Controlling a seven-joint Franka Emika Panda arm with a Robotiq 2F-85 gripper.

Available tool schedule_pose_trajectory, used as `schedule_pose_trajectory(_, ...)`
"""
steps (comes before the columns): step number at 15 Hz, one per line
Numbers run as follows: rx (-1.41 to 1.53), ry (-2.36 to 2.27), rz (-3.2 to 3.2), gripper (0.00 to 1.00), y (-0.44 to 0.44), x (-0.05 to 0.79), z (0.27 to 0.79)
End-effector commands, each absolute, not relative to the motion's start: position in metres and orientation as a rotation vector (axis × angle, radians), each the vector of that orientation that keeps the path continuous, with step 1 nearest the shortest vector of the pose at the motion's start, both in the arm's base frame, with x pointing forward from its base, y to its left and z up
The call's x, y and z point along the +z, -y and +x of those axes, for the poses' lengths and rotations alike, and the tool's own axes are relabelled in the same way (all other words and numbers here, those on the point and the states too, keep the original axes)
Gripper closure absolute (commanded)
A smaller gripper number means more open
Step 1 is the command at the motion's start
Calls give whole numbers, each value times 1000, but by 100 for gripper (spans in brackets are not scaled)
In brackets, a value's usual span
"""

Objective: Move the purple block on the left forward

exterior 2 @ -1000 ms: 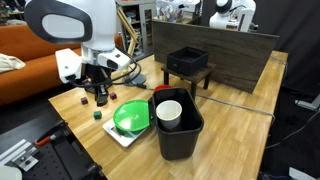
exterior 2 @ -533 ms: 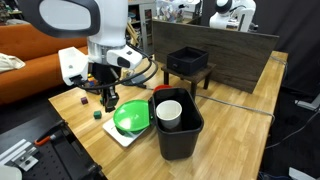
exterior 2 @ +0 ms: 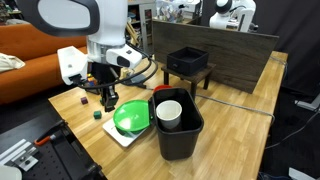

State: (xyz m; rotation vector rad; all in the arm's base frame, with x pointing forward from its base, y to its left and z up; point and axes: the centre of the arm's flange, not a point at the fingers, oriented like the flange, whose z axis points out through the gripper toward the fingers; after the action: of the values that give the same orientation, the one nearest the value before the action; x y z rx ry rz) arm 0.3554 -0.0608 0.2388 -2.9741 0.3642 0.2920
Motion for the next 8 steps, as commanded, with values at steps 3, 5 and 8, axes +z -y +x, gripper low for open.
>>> schedule_pose_trajectory(3, 292, -364, -2974, 93, 61, 239, 355)
schedule_pose_trajectory(5, 284, -342, -3012, 93, 59, 240, 362)
schedule_pose_trajectory(8, 257, -252, -3051, 93, 52, 243, 384)
